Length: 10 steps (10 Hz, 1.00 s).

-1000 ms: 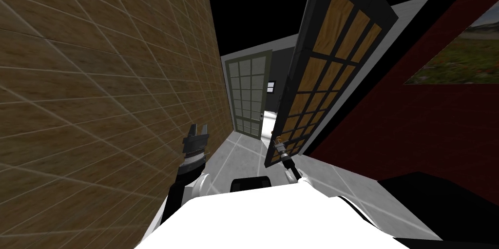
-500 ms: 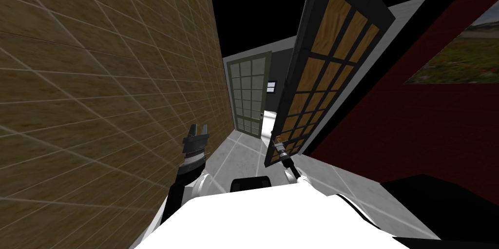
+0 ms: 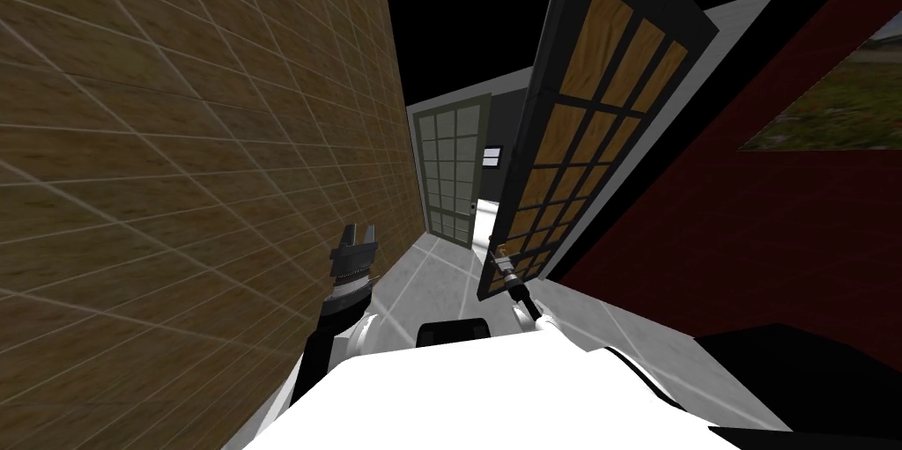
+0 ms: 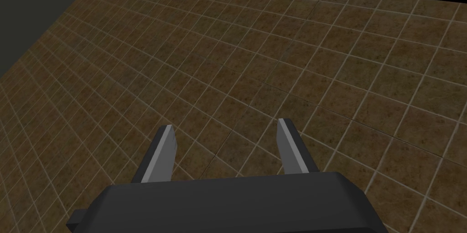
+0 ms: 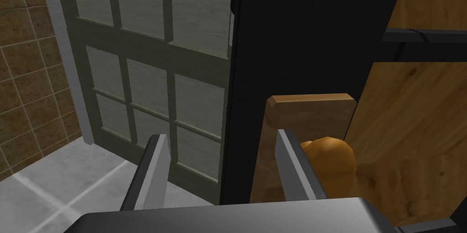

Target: Pull the door open

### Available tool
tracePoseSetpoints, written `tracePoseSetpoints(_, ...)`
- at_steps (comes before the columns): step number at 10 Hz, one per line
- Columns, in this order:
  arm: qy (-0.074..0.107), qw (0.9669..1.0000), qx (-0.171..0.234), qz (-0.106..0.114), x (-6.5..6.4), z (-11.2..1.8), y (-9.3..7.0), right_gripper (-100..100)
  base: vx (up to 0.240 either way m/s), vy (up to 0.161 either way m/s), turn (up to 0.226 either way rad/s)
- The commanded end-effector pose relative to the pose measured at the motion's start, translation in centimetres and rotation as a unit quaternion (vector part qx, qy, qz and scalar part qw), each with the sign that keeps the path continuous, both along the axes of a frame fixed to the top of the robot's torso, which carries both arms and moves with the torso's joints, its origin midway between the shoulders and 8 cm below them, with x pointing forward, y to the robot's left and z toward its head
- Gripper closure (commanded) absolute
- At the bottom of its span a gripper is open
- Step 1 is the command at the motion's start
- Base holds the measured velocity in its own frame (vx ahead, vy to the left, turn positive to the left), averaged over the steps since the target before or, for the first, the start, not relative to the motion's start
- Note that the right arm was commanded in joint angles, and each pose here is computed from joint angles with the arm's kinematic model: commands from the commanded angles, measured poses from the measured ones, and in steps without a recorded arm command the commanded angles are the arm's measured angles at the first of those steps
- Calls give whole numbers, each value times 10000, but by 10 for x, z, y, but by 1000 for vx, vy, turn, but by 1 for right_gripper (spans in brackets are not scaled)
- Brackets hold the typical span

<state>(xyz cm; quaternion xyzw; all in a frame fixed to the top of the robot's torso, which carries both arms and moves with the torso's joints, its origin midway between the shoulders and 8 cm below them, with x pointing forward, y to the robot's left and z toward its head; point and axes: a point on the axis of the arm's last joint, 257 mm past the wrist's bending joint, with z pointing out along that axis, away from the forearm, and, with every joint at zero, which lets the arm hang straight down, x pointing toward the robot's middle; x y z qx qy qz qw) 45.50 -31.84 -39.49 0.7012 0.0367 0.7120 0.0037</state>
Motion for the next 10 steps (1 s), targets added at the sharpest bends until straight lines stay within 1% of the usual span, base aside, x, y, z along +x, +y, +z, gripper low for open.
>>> tracePoseSetpoints(1, 84, 9999, 112, -80, -3, -4, -11, -100, -77, -40, 40)
tracePoseSetpoints(3, 81, 9996, 256, -49, -2, -3, -9, -100, -58, -27, 35)
tracePoseSetpoints(4, 14, 9997, 234, 43, 3, 1, 4, -100, -32, 6, 50)
tracePoseSetpoints(6, -43, 9997, 242, -65, -17, -1, -17, -100, 44, -1, 181)
tracePoseSetpoints(9, -69, 9996, 219, -159, -31, -3, -33, -100, 61, -30, 78)
tracePoseSetpoints(10, -69, 9996, 219, -159, -31, -3, -33, -100, 27, -15, 38)
